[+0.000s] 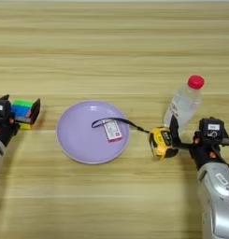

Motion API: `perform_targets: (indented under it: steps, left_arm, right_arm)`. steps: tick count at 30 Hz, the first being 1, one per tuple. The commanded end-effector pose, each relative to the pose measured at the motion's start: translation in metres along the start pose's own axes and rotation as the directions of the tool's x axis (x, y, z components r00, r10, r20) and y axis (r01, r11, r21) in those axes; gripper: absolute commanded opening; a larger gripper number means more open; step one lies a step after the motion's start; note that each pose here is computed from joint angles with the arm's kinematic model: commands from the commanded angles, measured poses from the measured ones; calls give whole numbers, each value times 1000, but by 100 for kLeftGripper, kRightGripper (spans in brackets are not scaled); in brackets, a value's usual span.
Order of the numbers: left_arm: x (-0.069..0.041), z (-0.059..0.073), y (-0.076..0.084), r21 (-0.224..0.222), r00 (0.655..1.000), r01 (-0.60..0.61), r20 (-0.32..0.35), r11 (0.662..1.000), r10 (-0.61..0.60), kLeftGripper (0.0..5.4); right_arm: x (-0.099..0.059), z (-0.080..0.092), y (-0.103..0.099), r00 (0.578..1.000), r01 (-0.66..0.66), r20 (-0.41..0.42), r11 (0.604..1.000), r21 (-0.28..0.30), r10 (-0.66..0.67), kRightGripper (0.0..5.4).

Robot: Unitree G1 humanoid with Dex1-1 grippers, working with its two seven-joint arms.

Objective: Move the objects on the table

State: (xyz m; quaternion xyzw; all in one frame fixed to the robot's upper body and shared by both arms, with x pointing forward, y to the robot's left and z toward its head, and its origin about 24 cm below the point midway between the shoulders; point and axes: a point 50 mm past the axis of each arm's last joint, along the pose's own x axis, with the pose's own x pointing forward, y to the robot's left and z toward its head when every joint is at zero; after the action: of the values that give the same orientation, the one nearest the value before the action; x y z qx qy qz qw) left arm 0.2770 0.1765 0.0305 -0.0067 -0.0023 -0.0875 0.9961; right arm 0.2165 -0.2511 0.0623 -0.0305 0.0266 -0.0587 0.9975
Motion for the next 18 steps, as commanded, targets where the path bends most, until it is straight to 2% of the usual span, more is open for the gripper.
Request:
perform_targets:
  steps: [1, 8, 11, 13, 17, 18]
  left_arm:
    - [-1, 0, -3, -2, 1000, 3, -1, 1000, -3, 538]
    - [1, 1, -17, -8, 1000, 19, 12, 1000, -19, 538]
    - [2, 0, -23, 5, 1000, 8, 15, 1000, -8, 538]
    - [3, -1, -25, -5, 1000, -5, 10, 1000, 5, 538]
    - [4, -1, -27, 40, 997, -80, 18, 996, 79, 538]
    - [4, -2, -28, 34, 995, -103, 18, 994, 102, 538]
  right_arm:
    - [3, 9, 2, 1000, -9, 26, 1000, 1, 9, 540]
    - [12, 15, 11, 998, -36, 56, 999, 22, 35, 540]
    - [16, 17, 15, 997, -44, 63, 999, 27, 42, 540]
    - [17, 17, 15, 997, -45, 65, 999, 29, 43, 540]
    - [23, 16, 17, 997, -47, 67, 998, 39, 45, 540]
    - [24, 15, 18, 997, -50, 68, 998, 41, 47, 540]
